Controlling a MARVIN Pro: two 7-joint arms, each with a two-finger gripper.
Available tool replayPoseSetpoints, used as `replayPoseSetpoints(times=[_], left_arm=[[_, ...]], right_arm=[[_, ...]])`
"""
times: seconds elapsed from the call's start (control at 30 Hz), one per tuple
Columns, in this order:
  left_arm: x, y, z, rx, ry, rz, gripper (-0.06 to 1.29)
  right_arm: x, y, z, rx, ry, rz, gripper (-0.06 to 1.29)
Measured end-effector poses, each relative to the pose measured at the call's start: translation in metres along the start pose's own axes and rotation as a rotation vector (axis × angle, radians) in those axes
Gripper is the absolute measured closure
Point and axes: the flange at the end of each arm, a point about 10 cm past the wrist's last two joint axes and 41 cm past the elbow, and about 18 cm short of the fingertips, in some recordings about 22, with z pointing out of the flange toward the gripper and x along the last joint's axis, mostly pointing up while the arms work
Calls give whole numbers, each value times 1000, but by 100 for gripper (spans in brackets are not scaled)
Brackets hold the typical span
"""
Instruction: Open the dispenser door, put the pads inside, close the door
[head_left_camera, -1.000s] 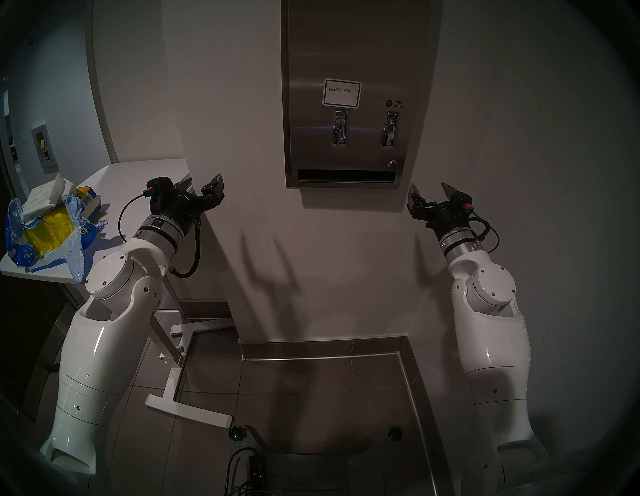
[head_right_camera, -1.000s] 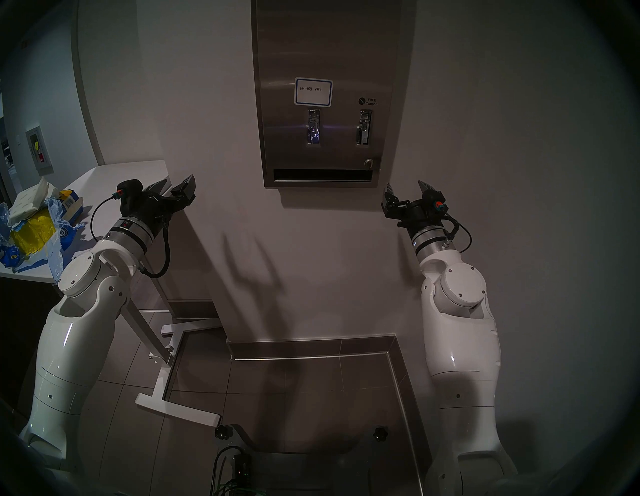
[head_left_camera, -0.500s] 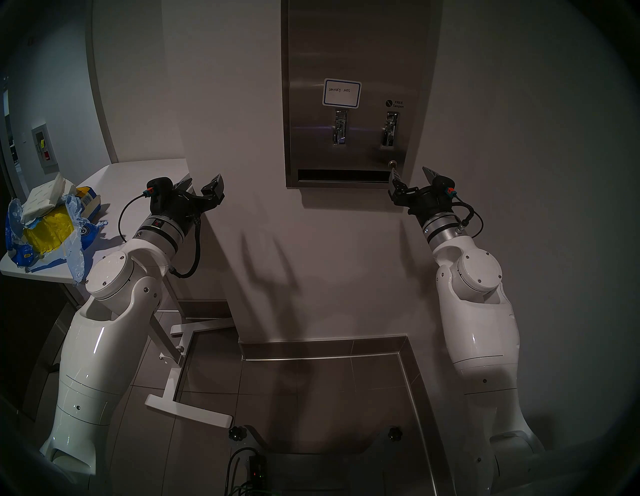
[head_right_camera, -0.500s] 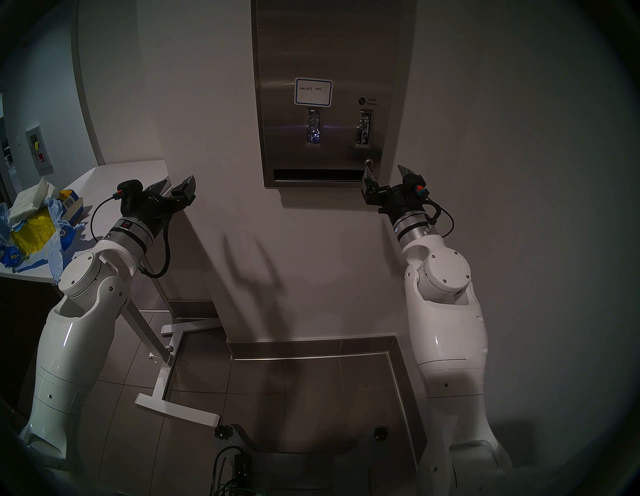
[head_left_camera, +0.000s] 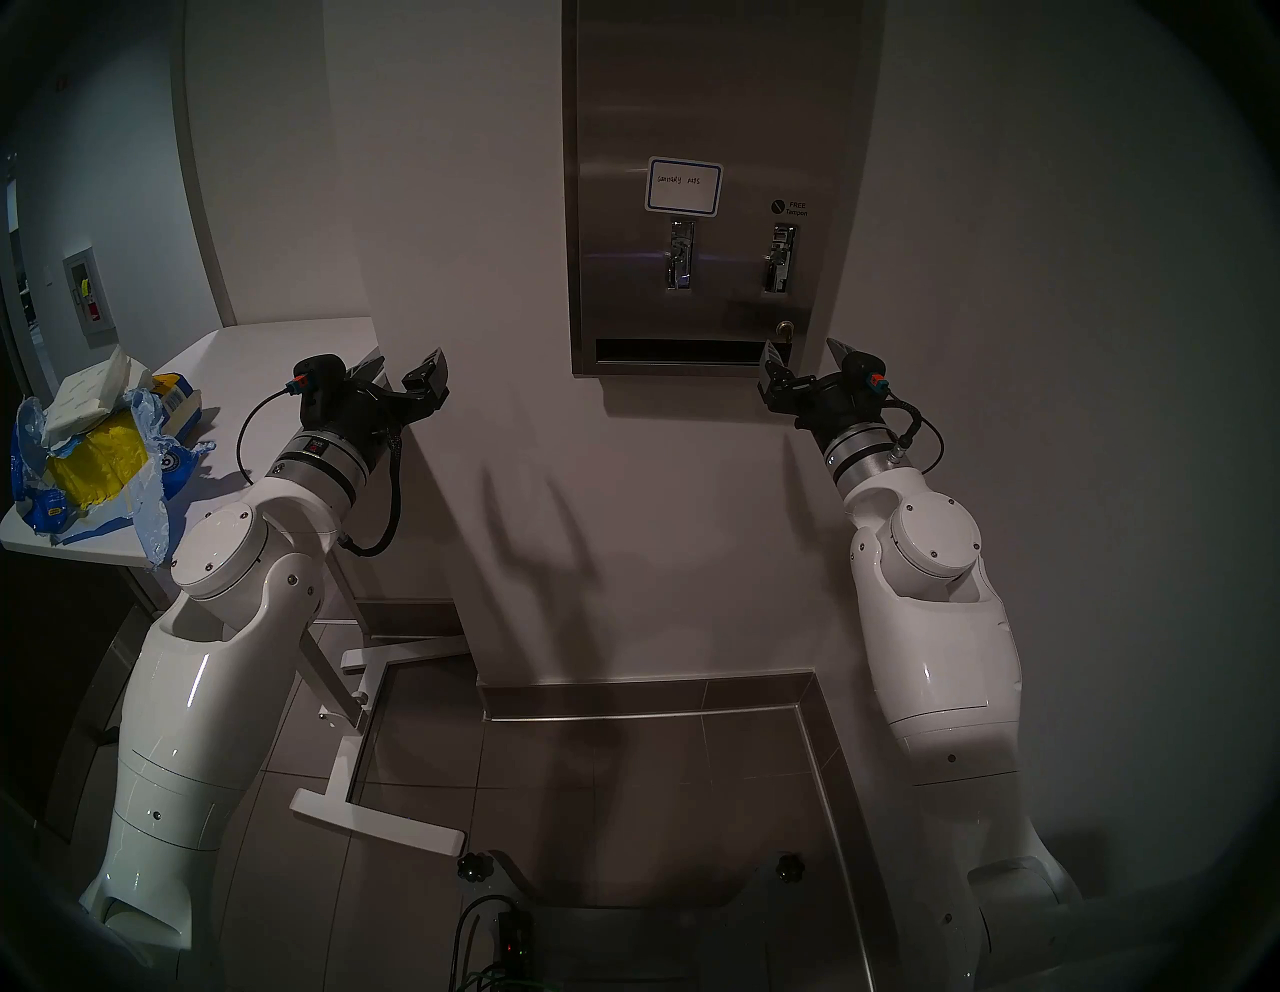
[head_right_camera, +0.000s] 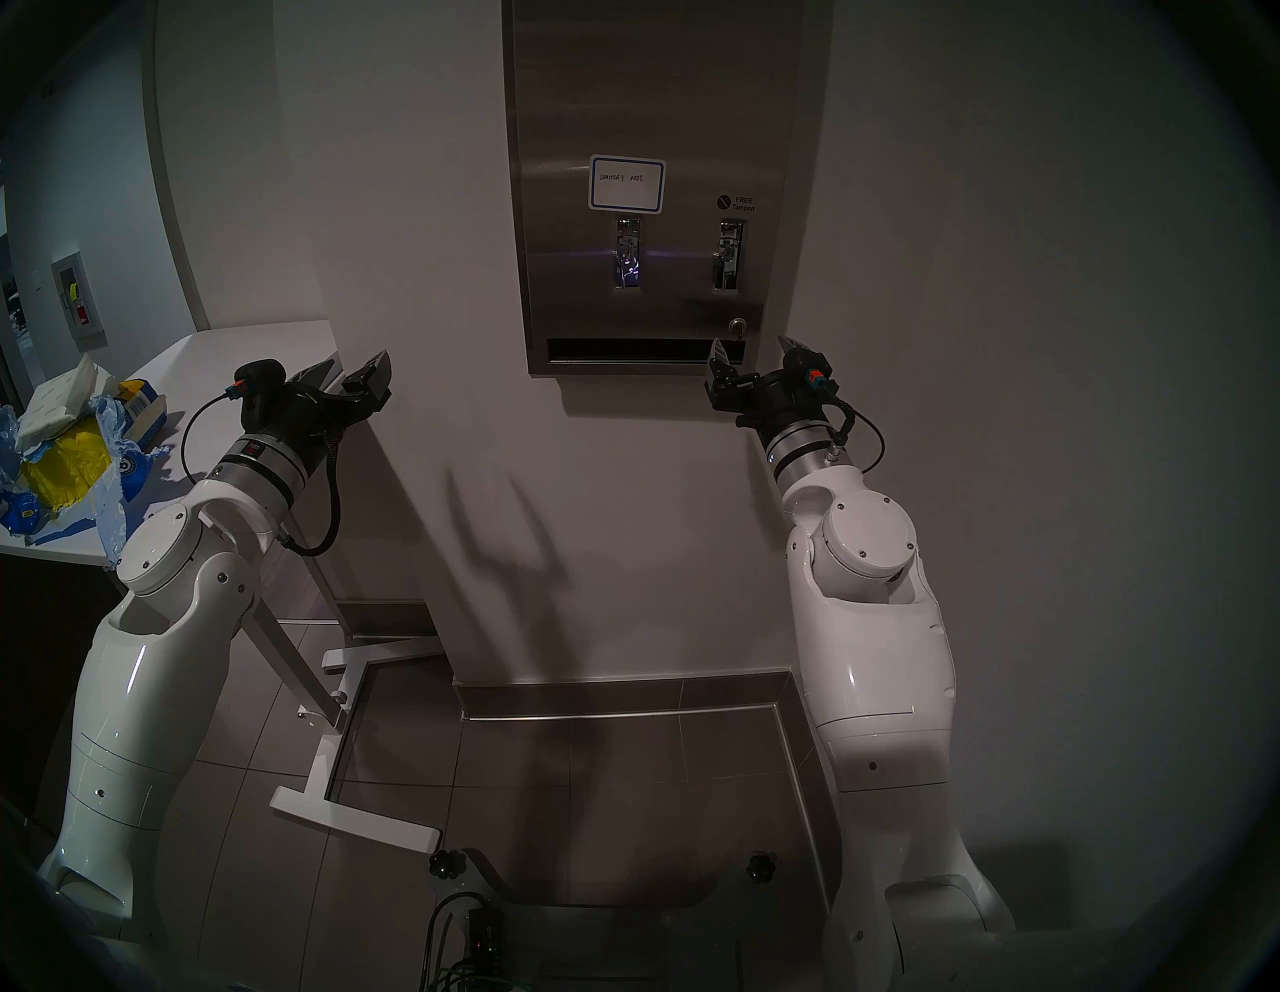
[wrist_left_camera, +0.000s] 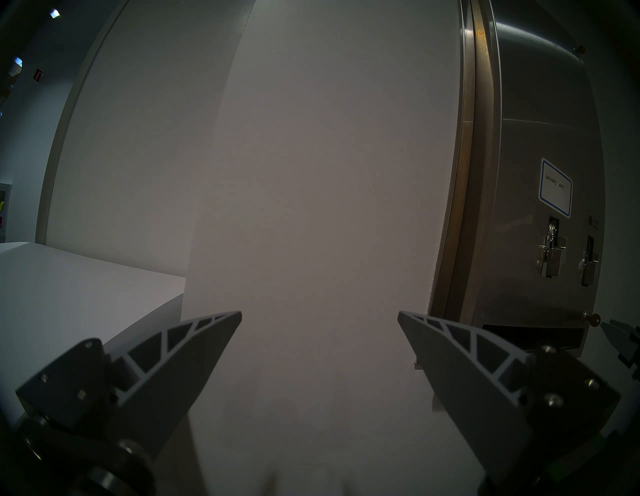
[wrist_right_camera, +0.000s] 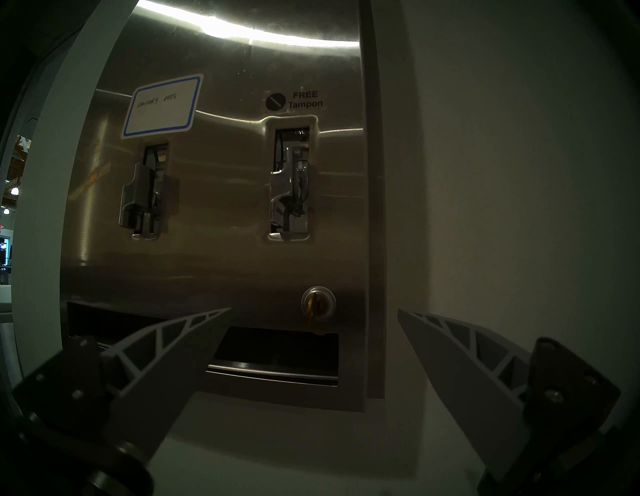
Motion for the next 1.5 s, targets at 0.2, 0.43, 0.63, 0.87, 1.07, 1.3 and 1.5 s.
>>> replayPoseSetpoints(times=[0.2, 0.43, 0.63, 0.87, 1.07, 1.3, 1.5], left_arm=[[0, 0, 0, 0, 0, 0, 0], [0, 0, 0, 0, 0, 0, 0], [0, 0, 0, 0, 0, 0, 0], [0, 0, 0, 0, -1, 0, 0], [0, 0, 0, 0, -1, 0, 0], [0, 0, 0, 0, -1, 0, 0], [0, 0, 0, 0, -1, 0, 0]], right_arm=[[-1, -3, 5, -2, -1, -2, -1], [-3, -6, 11, 1, 0, -5, 1], [-4, -7, 15, 4, 2, -8, 14], [-5, -6, 20, 5, 3, -10, 22], [-7, -5, 24, 7, 0, -12, 47], [-9, -1, 30, 9, -1, -15, 71], [-10, 4, 35, 8, 1, -17, 77]])
